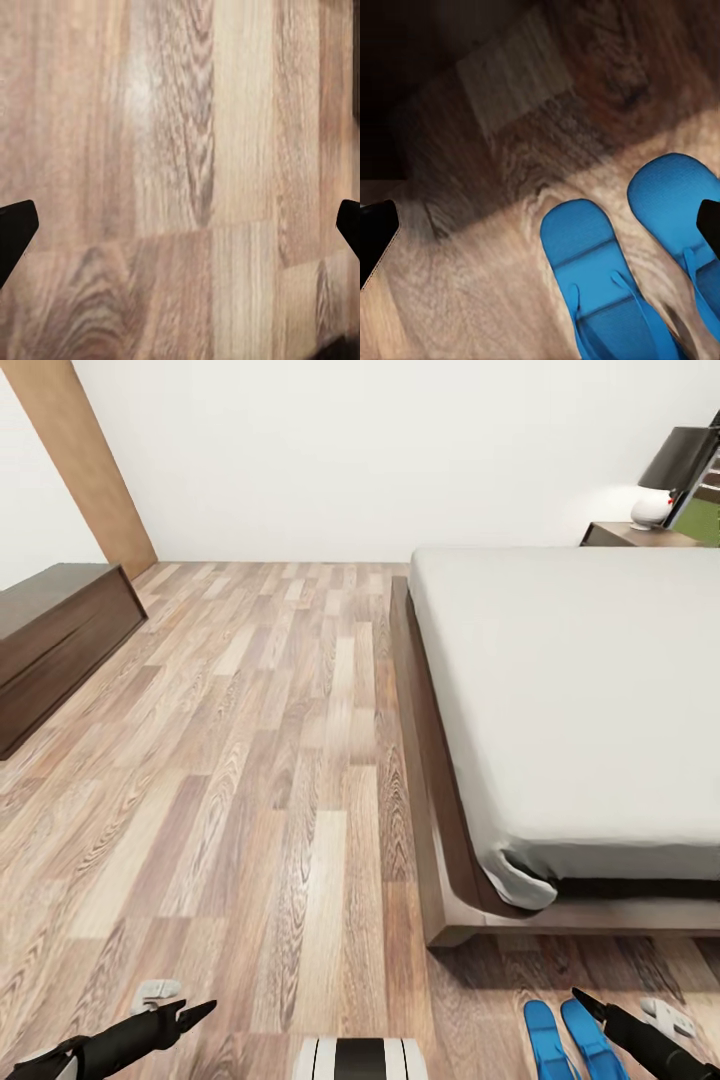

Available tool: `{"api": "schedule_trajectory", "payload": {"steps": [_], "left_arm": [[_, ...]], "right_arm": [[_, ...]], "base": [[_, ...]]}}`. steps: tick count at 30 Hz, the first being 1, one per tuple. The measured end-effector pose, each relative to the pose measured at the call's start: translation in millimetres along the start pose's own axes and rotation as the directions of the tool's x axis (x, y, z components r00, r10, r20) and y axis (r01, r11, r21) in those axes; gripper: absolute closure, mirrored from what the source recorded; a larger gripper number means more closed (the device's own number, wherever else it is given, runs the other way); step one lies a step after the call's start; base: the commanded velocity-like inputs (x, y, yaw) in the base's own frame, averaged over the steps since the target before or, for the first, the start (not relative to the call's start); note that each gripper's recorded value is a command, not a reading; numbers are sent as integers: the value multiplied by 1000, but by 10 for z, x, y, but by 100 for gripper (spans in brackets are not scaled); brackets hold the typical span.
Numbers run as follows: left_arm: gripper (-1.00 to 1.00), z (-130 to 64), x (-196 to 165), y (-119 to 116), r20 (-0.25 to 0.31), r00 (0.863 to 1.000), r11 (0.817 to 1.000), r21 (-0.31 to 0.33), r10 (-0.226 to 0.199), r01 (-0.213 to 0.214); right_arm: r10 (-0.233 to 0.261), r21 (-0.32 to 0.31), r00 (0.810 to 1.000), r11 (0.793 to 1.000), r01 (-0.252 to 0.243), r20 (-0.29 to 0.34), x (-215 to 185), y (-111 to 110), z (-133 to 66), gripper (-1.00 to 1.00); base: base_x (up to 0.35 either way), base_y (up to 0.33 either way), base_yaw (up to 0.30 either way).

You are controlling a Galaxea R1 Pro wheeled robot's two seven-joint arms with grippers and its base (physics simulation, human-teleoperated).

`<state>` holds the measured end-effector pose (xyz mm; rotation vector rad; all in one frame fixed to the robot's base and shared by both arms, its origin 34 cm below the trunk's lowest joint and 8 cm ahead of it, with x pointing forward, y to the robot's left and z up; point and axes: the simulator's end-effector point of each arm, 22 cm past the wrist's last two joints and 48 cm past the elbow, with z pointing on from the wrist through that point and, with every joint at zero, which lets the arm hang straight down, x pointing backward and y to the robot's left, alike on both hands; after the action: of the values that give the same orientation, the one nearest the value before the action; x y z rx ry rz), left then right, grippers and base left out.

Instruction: In the bedroom, move the book from the bed onto either nightstand, and place the two sandals side by side next to the bed.

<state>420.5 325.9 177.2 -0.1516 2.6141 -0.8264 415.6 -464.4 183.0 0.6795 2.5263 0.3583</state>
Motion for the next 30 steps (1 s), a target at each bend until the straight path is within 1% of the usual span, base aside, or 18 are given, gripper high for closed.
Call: {"api": "schedule_trajectory", "payload": {"steps": [1,2,5,9,18,30], "left_arm": [[-100,-7,-18,-5,3,1000,1000,0,3,-3],[-100,13,68,-32,-12,1000,1000,3,-3,3],[-100,84,148,-128,-20,1000,1000,20,-20,20],[-100,85,140,-129,-18,1000,1000,20,-18,18],[-100,93,261,-164,-31,999,999,24,-30,30],[-100,102,277,-179,-32,999,999,26,-31,32]], "right_arm": [[0,-2,1000,1000,0,3,-16,10,-6,-100],[0,-1,1000,1000,0,-2,20,29,11,-100],[1,5,1000,1000,-1,-3,28,21,16,-100],[2,4,1000,1000,-2,-3,28,22,16,-100],[2,4,1000,1000,-2,-3,28,24,16,-100],[2,4,1000,1000,-2,-3,28,24,16,-100]], "base": [[0,0,0],[0,0,0],[0,0,0],[0,0,0],[0,0,0],[0,0,0]]}}
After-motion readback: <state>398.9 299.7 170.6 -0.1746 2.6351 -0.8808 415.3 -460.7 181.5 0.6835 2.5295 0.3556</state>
